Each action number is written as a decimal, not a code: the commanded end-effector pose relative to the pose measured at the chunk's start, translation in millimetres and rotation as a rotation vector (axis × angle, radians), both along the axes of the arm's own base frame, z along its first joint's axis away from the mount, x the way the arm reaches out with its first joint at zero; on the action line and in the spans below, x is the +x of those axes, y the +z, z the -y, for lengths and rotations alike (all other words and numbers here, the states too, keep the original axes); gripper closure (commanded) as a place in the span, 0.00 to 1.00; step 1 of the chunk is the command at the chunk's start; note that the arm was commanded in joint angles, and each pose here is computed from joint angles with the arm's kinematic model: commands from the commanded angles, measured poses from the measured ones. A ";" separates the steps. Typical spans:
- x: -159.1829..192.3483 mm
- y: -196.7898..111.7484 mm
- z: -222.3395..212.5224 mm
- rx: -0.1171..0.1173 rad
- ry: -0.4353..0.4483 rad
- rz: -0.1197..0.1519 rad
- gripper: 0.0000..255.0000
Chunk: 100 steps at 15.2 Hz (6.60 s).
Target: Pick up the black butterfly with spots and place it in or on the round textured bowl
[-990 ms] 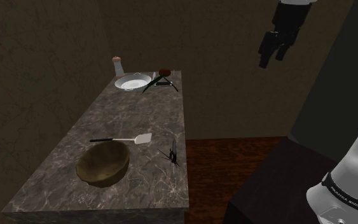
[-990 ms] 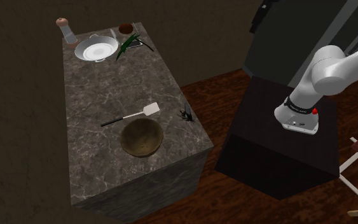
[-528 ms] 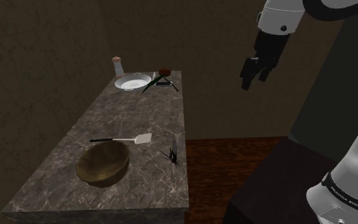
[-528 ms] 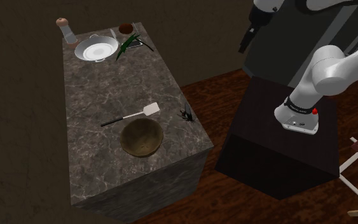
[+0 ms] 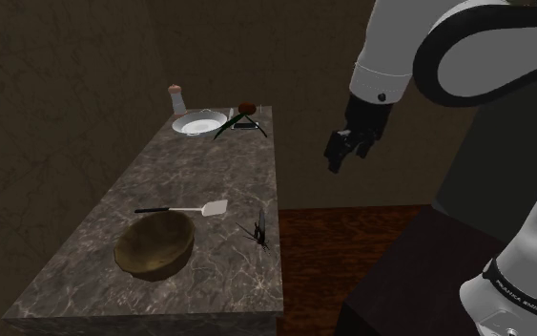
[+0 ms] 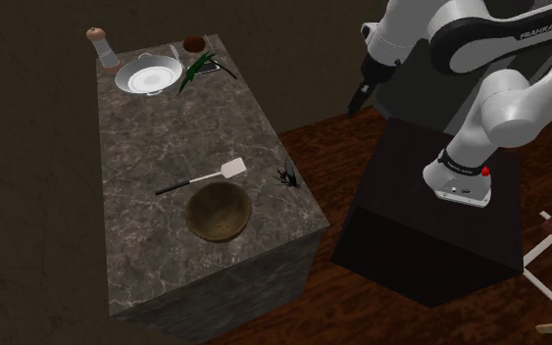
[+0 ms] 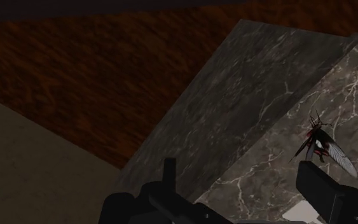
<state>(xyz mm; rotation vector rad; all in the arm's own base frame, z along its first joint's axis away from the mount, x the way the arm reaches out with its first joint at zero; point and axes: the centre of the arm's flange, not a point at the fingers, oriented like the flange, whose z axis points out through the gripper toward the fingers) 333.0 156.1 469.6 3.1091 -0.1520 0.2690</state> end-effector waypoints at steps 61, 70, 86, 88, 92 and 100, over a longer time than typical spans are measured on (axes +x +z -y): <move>52.1 -100.4 -178.1 0.039 -0.001 0.081 1.00; 52.1 -52.9 -178.1 0.039 -0.001 0.081 1.00; 113.8 -30.7 -294.7 0.039 -0.001 0.081 1.00; 126.1 -31.7 -318.0 0.039 -0.001 0.081 1.00; 150.8 -33.8 -364.6 0.039 -0.001 0.081 1.00; 158.9 -71.5 -380.0 0.039 -0.001 0.081 1.00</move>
